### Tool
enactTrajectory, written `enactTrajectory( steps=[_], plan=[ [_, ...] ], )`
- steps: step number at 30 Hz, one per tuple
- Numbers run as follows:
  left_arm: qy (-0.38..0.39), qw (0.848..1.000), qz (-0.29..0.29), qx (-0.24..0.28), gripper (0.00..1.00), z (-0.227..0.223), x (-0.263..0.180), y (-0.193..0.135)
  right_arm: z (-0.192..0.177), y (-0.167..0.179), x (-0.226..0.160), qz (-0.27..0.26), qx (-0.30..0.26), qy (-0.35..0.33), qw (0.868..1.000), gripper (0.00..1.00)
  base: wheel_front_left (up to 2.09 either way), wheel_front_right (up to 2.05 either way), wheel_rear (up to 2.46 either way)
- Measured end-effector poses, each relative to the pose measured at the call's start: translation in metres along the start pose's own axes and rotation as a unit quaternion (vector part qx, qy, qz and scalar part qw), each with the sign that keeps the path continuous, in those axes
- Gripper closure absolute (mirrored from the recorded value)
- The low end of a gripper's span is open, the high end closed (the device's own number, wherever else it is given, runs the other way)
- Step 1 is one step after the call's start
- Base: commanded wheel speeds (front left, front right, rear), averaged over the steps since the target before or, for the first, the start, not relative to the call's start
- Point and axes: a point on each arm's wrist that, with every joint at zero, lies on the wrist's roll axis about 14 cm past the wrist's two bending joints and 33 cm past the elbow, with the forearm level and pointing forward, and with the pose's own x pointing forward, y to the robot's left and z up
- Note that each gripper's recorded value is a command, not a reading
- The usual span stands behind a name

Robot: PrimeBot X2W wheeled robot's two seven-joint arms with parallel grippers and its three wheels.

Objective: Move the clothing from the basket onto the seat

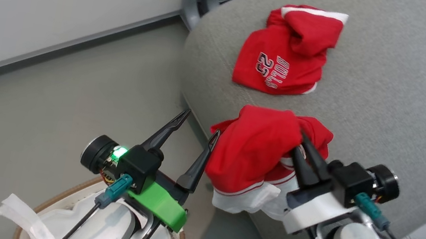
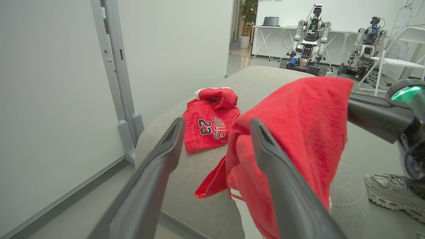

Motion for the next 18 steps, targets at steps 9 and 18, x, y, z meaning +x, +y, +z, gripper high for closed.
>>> enactTrajectory(
  steps=[9,18],
  plan=[
    [0.012,0.999,-0.034,-0.025,0.0,-0.025,0.021,-0.001,0.051,-0.083,0.036,-0.054,-0.131,-0.045,0.989,1.0,0.0,0.0,0.0],
    [0.016,0.999,-0.029,-0.024,0.0,-0.044,0.028,0.032,0.083,-0.151,0.111,-0.094,-0.257,-0.057,0.96,1.0,0.0,0.0,0.0]
  ],
)
